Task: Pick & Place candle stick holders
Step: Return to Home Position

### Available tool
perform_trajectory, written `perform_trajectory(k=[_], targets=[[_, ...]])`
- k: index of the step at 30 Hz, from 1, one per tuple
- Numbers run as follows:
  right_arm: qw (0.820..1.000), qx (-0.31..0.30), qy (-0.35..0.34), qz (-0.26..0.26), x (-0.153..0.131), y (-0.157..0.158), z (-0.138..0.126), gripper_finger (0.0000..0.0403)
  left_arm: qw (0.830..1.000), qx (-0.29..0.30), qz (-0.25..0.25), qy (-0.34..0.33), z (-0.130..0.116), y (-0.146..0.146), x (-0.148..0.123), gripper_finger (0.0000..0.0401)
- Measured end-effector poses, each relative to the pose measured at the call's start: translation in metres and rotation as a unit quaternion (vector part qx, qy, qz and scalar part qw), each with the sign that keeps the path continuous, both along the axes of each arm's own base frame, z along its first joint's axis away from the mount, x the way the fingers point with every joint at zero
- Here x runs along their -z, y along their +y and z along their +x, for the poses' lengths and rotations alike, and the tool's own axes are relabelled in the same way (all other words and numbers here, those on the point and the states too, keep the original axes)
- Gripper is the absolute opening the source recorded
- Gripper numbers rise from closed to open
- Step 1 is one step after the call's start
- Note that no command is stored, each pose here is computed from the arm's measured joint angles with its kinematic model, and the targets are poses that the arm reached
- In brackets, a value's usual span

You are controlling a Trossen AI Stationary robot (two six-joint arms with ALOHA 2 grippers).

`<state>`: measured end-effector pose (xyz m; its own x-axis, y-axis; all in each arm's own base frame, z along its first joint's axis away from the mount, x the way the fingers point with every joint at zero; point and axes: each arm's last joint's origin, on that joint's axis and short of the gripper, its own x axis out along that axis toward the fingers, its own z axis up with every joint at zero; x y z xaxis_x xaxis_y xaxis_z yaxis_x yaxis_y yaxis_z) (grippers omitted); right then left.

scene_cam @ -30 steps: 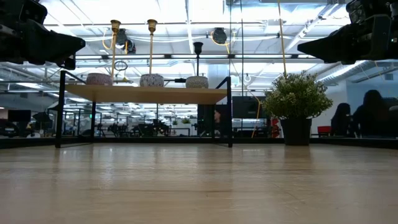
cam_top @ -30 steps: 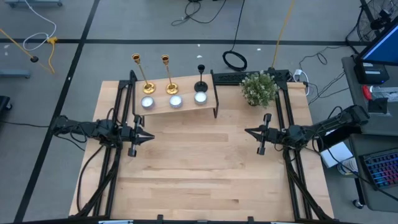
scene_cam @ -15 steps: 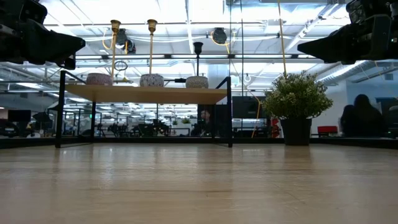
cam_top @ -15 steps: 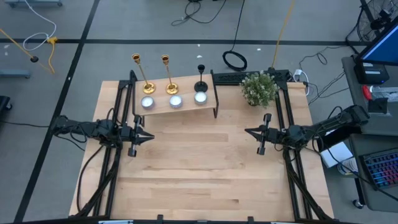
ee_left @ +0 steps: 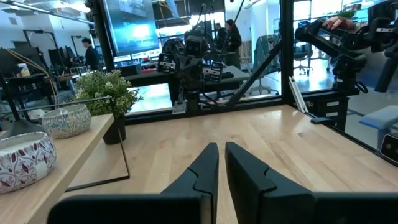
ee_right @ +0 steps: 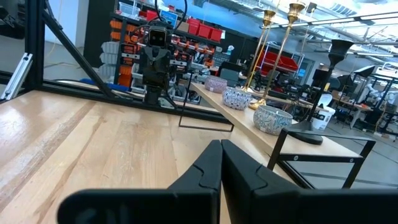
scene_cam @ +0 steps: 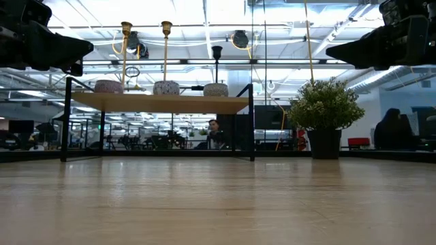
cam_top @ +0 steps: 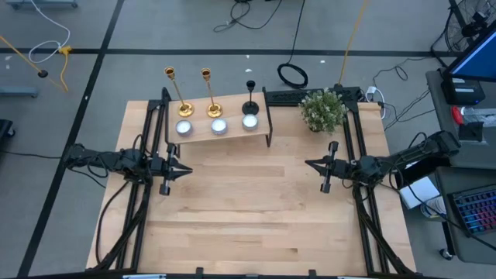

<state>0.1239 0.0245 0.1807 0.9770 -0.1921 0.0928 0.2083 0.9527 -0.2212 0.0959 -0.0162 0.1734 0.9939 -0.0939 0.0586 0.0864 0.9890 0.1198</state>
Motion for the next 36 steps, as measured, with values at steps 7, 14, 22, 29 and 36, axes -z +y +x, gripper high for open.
perform_trajectory(k=[7,14,22,29,36], targets=[[1.000,0.001,-0.006,0.002,-0.001,-0.001,-0.001,0.0000,1.000,0.000,0.000,0.000,0.000,0.000,0.000,0.0037],[0.999,0.027,-0.038,0.011,-0.007,-0.008,-0.005,0.0000,1.000,0.000,0.000,0.000,0.000,0.000,0.000,0.0037],[0.997,0.060,-0.037,0.009,-0.006,-0.017,-0.011,0.0000,1.000,0.000,0.000,0.000,0.000,0.000,0.000,0.0037],[0.992,0.088,-0.091,0.020,-0.016,-0.025,-0.021,0.0000,1.000,0.000,0.000,0.000,0.000,0.000,0.000,0.0037],[0.979,0.111,-0.165,0.032,-0.027,-0.031,-0.036,0.0000,1.000,0.000,0.000,0.000,0.000,0.000,0.000,0.0037]])
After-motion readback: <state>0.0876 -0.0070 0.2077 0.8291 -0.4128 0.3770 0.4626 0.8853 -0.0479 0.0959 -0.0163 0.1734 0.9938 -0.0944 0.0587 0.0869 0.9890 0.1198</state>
